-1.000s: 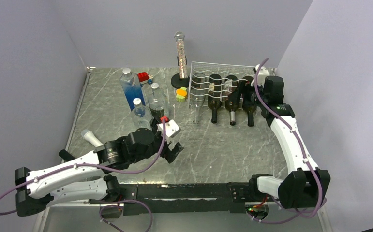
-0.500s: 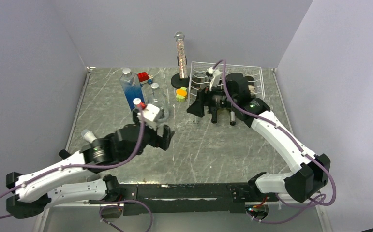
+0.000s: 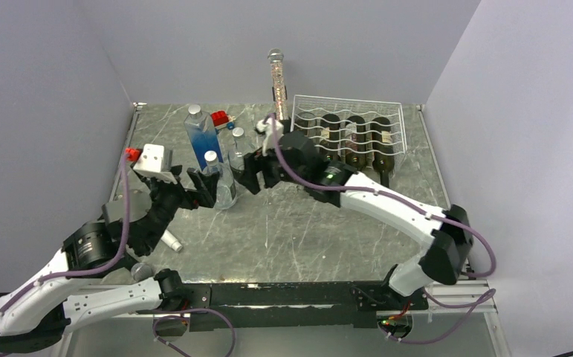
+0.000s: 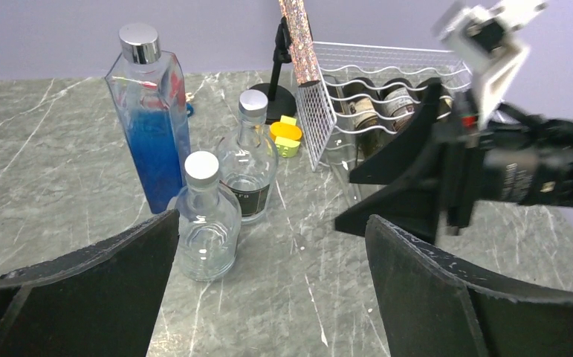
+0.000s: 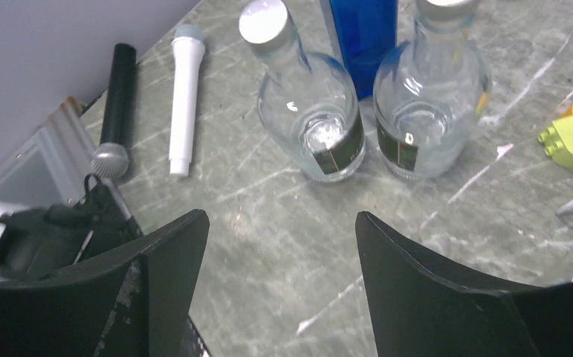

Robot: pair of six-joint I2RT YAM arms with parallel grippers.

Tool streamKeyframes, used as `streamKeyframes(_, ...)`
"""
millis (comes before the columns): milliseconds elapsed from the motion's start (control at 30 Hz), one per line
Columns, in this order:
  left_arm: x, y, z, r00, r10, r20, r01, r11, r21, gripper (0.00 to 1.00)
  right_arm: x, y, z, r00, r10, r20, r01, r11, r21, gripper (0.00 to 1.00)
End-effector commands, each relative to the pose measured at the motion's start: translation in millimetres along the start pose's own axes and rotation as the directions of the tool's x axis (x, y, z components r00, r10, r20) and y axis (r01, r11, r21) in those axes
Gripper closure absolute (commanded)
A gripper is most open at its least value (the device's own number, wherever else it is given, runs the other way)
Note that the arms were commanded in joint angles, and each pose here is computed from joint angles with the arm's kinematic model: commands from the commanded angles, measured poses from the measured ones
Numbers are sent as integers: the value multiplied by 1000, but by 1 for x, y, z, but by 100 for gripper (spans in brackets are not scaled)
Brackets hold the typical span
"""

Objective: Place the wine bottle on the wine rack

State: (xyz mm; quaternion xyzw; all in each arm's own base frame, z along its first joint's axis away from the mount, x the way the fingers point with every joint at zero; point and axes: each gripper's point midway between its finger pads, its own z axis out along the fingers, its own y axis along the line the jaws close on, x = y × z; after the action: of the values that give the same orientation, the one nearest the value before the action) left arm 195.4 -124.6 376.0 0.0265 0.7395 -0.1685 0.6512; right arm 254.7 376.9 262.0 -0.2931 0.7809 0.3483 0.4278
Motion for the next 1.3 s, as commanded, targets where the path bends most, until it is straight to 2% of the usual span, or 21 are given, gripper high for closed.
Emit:
streamKeyframes(0,-18,13,-13,998,-44,44,44,999,-4,1,-48,16,28,988,-44,149,30,995,96,22)
streamKeyframes(200,-28,22,-28,995,-74,66,73,997,25,1,-46,38,89,989,-109,104,101,991,83,22)
streamKeyframes(367,-27,29,-37,994,-95,59,94,995,31,1,-36,25,128,993,-112,41,103,978,180,24)
streamKeyframes(633,-17,31,-40,992,-117,38,116,993,39,1,-23,9,157,988,-155,-16,151,929,337,30)
streamKeyframes(800,-13,28,-38,993,-118,21,117,992,45,1,-13,2,164,986,-163,-34,164,919,357,44)
streamKeyframes(933,-10,25,-37,993,-119,13,118,992,54,1,-2,-1,165,985,-144,-91,167,922,349,48)
streamKeyframes(1033,-7,20,-36,992,-124,1,124,990,67,1,6,0,165,987,-114,-117,147,932,330,61)
streamKeyframes(1167,1,16,-34,991,-132,-24,133,988,72,1,12,-7,152,986,-68,-150,116,933,341,98)
streamKeyframes(1267,6,14,-33,990,-138,-41,140,987,80,1,12,-12,135,987,-57,-152,108,930,351,100)
